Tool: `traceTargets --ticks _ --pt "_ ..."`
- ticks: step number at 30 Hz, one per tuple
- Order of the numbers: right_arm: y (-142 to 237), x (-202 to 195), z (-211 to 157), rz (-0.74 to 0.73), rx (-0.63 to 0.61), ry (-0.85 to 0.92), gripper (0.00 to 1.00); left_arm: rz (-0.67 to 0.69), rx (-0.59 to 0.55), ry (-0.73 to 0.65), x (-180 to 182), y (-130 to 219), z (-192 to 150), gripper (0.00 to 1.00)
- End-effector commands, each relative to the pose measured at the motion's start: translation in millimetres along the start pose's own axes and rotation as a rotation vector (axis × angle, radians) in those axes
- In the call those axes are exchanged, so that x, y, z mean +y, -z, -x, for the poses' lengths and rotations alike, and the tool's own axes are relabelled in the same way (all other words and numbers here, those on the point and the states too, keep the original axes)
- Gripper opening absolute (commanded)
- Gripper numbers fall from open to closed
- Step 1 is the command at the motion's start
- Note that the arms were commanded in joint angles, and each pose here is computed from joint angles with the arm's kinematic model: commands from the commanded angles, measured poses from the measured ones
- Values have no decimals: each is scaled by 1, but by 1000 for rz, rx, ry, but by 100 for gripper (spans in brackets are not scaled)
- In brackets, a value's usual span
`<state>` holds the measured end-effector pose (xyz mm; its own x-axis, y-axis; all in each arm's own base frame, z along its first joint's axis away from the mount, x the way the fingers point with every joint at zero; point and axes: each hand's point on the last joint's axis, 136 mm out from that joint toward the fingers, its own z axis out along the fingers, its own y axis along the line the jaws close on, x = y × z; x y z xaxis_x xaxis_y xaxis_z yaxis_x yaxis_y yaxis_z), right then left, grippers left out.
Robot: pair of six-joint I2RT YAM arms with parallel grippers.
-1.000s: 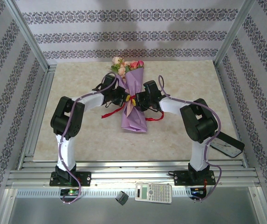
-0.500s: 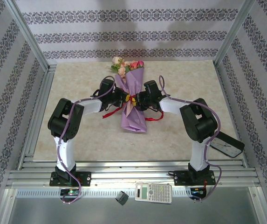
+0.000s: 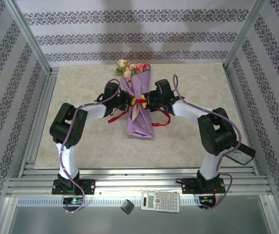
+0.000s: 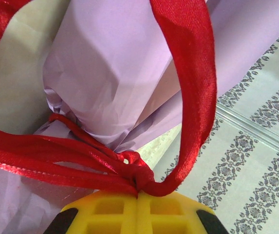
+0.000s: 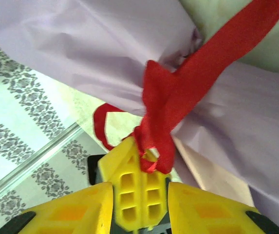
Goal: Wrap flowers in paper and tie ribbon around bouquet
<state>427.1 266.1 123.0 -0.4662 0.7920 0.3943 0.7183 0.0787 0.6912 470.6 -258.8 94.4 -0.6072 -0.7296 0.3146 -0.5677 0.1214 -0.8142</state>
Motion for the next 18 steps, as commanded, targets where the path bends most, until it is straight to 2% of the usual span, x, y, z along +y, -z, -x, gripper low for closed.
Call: traceTargets --ticks 1,7,11,18 --pt "10 20 7 36 -51 12 36 -51 -1 -17 -19 10 -1 0" --pt "-12 39 16 45 -57 -7 31 -48 -4 -19 -19 10 -1 0" --pt "-31 30 14 15 -44 -38 34 -48 -5 -18 -19 10 0 0" --pt "-36 7 18 -26 -64 -57 37 -46 -3 -17 -20 10 0 0"
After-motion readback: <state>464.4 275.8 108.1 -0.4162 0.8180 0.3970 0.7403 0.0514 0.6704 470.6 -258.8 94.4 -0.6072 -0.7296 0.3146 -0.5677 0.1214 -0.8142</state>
